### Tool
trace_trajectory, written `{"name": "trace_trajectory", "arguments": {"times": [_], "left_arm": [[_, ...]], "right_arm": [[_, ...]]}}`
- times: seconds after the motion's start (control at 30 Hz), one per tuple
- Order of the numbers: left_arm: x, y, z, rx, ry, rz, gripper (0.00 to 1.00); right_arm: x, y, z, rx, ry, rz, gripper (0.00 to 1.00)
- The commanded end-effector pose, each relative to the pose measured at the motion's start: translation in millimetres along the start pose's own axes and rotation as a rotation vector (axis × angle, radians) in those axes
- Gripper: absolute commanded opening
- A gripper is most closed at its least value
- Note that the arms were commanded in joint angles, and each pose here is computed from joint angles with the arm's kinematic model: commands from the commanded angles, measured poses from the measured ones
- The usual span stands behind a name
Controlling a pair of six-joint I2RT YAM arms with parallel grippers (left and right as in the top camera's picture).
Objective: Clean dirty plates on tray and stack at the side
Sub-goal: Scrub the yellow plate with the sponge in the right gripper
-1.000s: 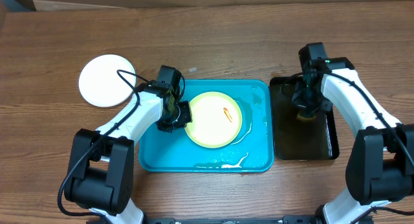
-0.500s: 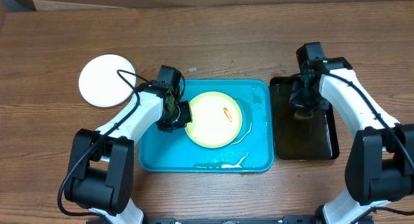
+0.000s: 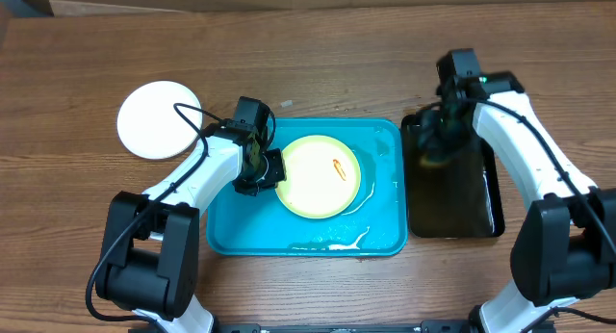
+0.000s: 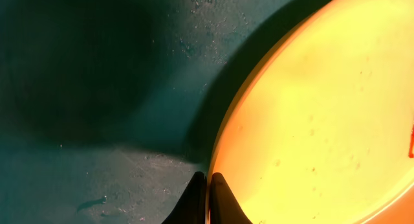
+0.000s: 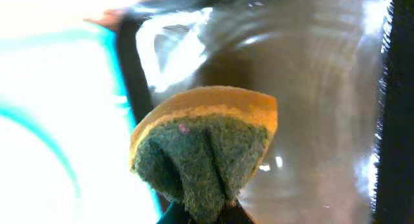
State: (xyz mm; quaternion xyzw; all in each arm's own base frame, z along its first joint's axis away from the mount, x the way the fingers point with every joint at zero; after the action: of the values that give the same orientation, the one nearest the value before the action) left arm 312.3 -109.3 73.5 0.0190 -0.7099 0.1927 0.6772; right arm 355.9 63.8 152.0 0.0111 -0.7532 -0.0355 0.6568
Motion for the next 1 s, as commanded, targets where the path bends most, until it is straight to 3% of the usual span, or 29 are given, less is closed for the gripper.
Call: {"name": "trace_trajectory", "arguments": {"times": [0.0, 0.17, 0.43, 0.77, 0.97], "left_arm": [[-2, 0, -1, -0.013, 0.000, -0.006, 0.04], [-2, 0, -1, -0.013, -0.001, -0.006, 0.04], [-2, 0, -1, -0.014, -0.002, -0.007, 0.04], [-2, 0, -1, -0.013, -0.002, -0.006, 0.04], [-2, 0, -1, -0.013, -0.002, -0.006, 0.04]], "right_arm": [[27, 49, -10, 0.125, -0.070, -0.120, 0.04], [24, 99, 4, 0.278, -0.107, -0.102, 0.04], [6, 142, 31, 0.476, -0.240, 0.175, 0.04], [-35, 163, 34, 0.541, -0.277, 0.190, 0.04], [-62, 162, 36, 0.553, -0.220, 0.215, 0.04]]}}
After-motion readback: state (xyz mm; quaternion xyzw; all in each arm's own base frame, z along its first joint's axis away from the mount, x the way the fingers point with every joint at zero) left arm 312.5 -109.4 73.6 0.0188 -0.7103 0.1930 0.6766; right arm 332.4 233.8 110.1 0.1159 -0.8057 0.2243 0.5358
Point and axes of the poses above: each gripper's point midway between its finger pads, its own x axis back along the fingers, its own y axis along the line the jaws close on, z = x × y, the point moved 6 cm from there along x, back along the fingers, and after that the axes turned 7 degrees about x, right-handed, at the moved point
